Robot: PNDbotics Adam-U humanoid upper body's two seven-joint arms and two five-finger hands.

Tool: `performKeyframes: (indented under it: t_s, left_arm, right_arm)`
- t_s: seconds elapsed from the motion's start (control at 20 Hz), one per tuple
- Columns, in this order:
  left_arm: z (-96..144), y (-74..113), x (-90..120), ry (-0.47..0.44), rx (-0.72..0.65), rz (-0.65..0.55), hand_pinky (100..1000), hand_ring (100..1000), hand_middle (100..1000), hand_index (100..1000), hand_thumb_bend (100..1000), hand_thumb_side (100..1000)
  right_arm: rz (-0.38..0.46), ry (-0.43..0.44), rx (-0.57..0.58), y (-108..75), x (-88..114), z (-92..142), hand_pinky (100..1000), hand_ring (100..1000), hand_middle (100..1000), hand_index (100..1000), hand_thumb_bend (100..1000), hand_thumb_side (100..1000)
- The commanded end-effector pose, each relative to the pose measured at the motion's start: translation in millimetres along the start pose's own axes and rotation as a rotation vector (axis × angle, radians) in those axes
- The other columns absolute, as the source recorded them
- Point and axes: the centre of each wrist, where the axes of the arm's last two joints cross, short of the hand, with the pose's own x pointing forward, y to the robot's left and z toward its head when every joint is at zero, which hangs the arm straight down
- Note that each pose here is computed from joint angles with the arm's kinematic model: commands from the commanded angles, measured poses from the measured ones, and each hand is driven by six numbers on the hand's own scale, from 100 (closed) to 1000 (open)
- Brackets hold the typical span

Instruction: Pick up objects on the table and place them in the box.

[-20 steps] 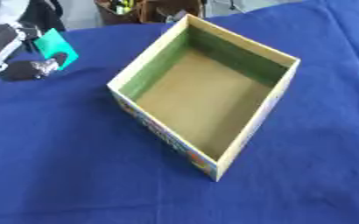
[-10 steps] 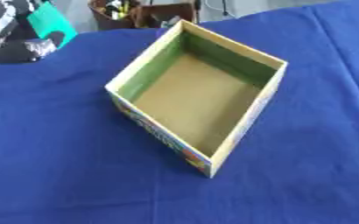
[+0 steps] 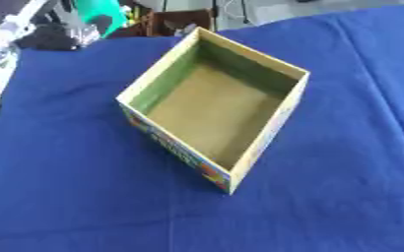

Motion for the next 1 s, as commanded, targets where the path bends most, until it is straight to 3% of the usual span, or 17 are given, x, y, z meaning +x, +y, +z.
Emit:
performKeyframes:
  t_s: [0.05,0.45,0.7,0.75,0.8,1.0]
  left_arm:
    - [-16,5.9,20,-0.056,-0.009,-0.002,455,495,471,588,100,687]
    - [-30,-17.0,50,-0.105,-0.121,-0.003,452,492,468,582,100,674]
    - [-31,-39.2,57,-0.119,-0.193,0.025,452,490,467,581,100,670]
    - [-32,-43.8,57,-0.119,-0.209,0.027,452,489,467,579,100,614]
    - [-32,-47.7,57,-0.119,-0.222,0.029,452,489,467,579,100,669]
    - [-32,-53.0,56,-0.120,-0.234,0.029,452,489,467,579,100,669]
  right_arm:
    - [-0.003,-0.026,-0.006,-6.0,5,-7,912,911,734,838,100,791]
    - [-0.033,-0.033,-0.026,-5.8,6,-10,911,909,735,839,100,786]
    - [-0.038,-0.027,-0.055,-6.6,6,-11,911,908,734,838,100,780]
    - [-0.038,-0.026,-0.063,-6.6,6,-11,909,906,733,838,100,801]
    - [-0.038,-0.025,-0.072,-6.8,6,-11,909,906,733,838,100,779]
    - [-0.035,-0.023,-0.083,-6.2,6,-11,909,906,733,838,100,779]
